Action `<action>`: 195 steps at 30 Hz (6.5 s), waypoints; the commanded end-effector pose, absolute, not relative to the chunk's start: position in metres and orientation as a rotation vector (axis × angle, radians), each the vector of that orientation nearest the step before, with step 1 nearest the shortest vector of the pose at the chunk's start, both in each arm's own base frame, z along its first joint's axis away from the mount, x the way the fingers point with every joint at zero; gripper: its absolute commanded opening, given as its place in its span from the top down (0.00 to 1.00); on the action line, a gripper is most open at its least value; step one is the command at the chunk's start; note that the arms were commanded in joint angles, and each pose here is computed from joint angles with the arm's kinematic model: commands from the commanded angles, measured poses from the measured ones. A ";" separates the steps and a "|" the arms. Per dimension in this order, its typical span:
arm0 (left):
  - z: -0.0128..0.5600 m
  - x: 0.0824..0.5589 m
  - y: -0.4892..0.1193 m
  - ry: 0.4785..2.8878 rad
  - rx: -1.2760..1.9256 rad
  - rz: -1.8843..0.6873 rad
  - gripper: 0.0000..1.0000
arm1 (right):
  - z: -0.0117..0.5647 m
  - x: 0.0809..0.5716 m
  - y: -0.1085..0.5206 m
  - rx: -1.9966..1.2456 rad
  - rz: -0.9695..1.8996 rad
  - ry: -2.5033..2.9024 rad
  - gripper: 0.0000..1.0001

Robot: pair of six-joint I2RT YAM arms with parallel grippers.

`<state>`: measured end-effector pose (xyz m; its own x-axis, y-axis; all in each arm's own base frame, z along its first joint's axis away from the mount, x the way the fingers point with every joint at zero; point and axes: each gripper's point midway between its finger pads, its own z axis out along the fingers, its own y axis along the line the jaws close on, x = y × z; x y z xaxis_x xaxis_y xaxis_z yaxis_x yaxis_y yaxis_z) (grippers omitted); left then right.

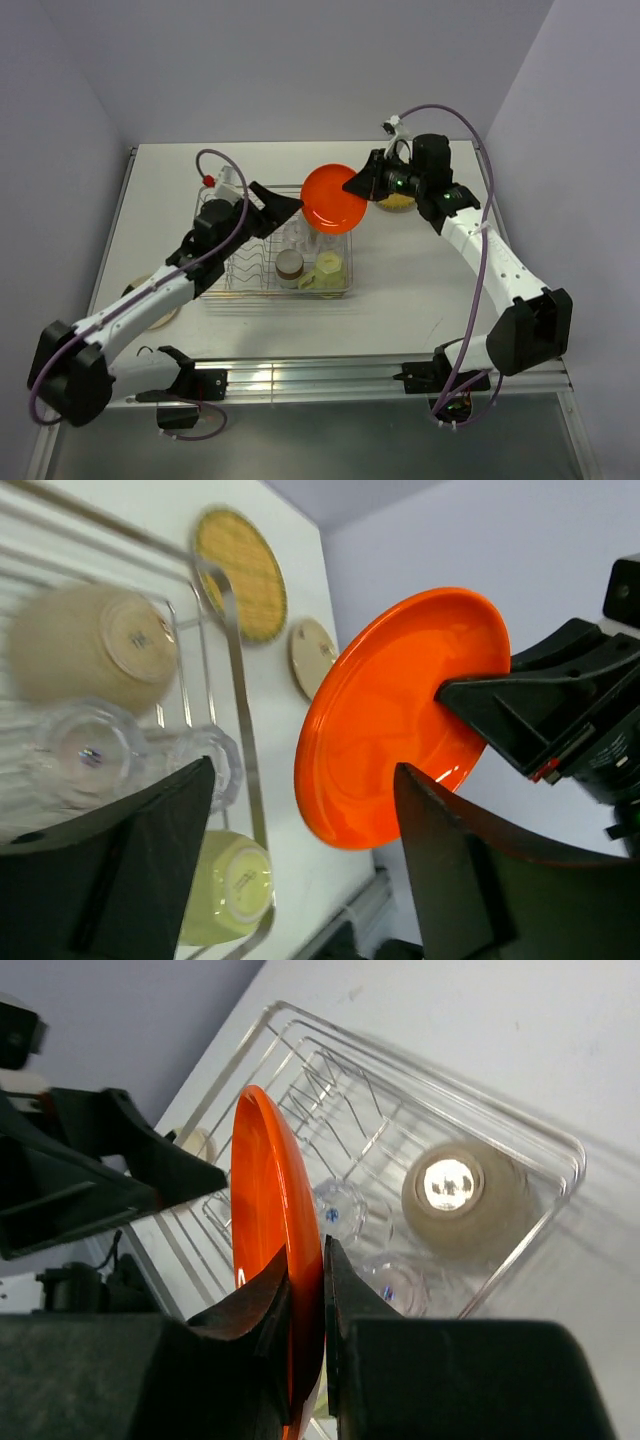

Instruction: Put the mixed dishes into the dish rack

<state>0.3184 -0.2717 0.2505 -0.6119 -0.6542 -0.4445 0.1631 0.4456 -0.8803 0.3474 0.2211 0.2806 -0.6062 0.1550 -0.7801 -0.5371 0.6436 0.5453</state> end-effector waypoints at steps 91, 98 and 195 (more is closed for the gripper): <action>0.223 0.242 -0.042 1.792 -0.755 -0.246 0.01 | 0.205 0.456 0.469 -1.399 0.624 1.285 0.53; 0.216 0.281 -0.007 1.914 -0.815 -0.258 0.01 | 0.271 0.453 0.451 -1.310 0.648 1.269 0.50; 0.070 0.316 0.126 1.764 -1.497 -0.596 1.00 | 0.273 0.312 0.264 -1.348 1.107 1.563 0.48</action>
